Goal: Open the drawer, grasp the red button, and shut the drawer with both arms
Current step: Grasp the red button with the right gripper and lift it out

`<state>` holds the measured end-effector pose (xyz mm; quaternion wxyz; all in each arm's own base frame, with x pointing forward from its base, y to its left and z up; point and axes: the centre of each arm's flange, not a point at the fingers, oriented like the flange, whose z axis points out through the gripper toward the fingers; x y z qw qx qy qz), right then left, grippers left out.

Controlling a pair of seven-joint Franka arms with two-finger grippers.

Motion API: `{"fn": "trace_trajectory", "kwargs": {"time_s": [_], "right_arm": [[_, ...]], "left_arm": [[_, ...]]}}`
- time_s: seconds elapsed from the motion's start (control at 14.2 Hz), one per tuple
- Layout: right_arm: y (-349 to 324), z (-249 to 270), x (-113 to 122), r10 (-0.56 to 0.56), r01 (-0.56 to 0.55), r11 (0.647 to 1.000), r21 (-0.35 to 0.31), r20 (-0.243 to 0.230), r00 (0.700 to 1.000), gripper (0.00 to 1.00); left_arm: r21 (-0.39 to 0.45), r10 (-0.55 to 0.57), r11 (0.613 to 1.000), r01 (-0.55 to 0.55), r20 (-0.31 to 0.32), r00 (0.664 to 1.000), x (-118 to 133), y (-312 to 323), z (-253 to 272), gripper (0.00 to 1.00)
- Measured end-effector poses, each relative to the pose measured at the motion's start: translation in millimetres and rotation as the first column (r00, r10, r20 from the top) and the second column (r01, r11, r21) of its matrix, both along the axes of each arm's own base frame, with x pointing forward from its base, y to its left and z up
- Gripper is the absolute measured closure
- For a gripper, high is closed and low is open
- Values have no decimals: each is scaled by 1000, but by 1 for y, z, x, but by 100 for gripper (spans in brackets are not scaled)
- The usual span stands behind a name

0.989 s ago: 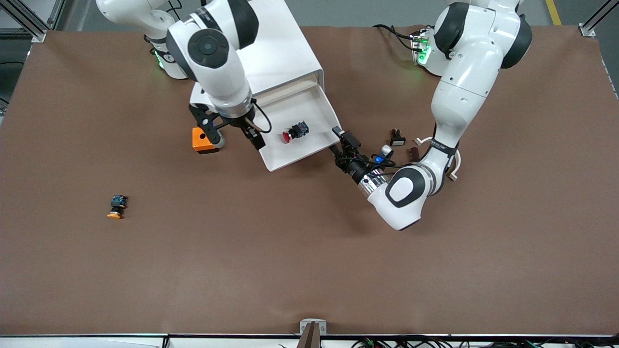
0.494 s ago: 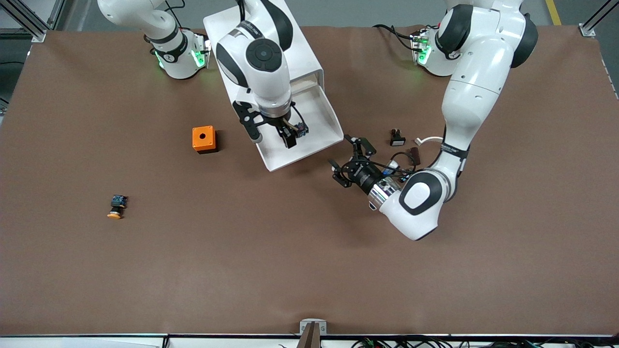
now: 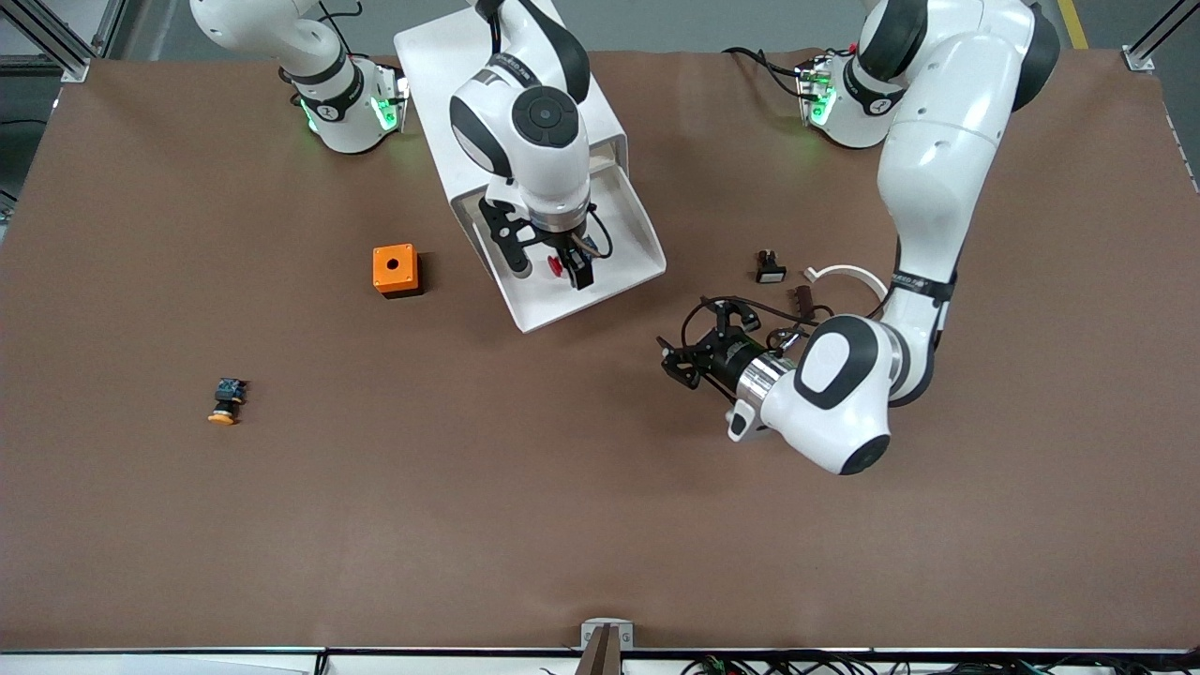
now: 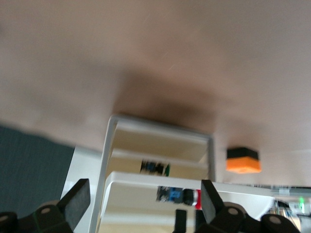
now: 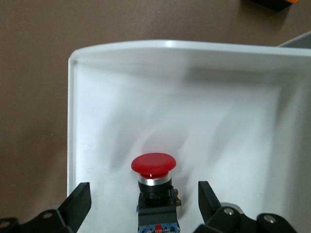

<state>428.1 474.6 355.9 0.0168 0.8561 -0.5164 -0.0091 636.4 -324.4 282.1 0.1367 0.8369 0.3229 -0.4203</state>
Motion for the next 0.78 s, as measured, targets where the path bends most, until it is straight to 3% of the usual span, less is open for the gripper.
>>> {"fn": "trace_trajectory", "kwargs": {"time_s": [0.21,0.42,0.49,0.78], "right_arm": [[10,-9,-9,6,-6,1000,-5,-3,1000,5],[17,-15,-14,11,-11,1000,-5,0,1000,10],[17,-15,-14,12,-12,1000,-3,1,1000,15],[19,-17,-14,-2,3,1000,12,-15,1000,60]], "left_arm": [[69,-88,995,71,270,959,13,0,51,0],[176,-166,979,100,415,895,18,-8,63,0],[207,-189,973,105,444,876,19,-11,61,0],[331,-304,934,135,535,788,13,-38,58,0]]}}
